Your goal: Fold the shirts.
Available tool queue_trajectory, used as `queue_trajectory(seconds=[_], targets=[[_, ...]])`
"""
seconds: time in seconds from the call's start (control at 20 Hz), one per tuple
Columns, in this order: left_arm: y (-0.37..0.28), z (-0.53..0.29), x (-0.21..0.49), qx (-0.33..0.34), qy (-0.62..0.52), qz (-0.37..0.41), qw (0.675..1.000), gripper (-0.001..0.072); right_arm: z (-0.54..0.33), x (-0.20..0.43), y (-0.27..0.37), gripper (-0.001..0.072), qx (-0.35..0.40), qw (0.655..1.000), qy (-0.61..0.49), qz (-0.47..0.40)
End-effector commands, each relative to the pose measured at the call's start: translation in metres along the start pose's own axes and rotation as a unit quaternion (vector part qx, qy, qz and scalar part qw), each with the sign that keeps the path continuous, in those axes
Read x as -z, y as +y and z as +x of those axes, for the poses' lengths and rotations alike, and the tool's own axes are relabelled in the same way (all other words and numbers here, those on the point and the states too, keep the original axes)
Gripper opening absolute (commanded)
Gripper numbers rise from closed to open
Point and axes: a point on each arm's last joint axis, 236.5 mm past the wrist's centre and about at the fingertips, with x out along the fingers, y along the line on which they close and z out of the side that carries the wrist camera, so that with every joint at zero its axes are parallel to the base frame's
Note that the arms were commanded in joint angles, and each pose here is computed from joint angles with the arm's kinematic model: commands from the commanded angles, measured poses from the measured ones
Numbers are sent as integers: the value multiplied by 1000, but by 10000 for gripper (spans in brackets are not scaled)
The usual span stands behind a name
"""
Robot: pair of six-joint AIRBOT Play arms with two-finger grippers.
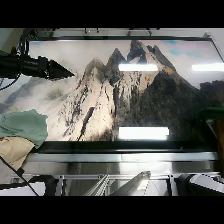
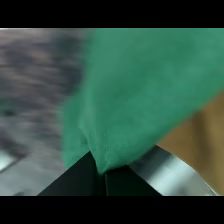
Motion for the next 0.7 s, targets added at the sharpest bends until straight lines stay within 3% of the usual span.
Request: queue_trajectory(seconds=[0.0, 0.2, 0.4, 0.45, 0.5, 0.55, 0.65], targets=[[0, 0, 0, 0, 0, 1, 1000, 12, -16, 31, -68, 10, 131, 987, 31, 86], [0, 0, 0, 0, 1, 1, 1000, 12, 19, 91, -125, 11, 236, 956, 124, 124], [-2, 0, 3, 4, 7, 0, 1000, 12, 74, 152, -174, 23, 307, 922, 211, 108], [-2, 0, 4, 5, 9, 0, 1000, 12, 85, 164, -181, 125, 313, 917, 226, 102], [-3, 0, 6, 7, 12, 0, 1000, 12, 92, 175, -184, 439, 314, 912, 245, 97], [-4, 0, 8, 10, 16, 0, 1000, 12, 93, 181, -186, 576, 319, 907, 260, 96], [-7, 0, 11, 14, 23, 0, 1000, 12, 80, 191, -186, 573, 329, 893, 290, 103]])
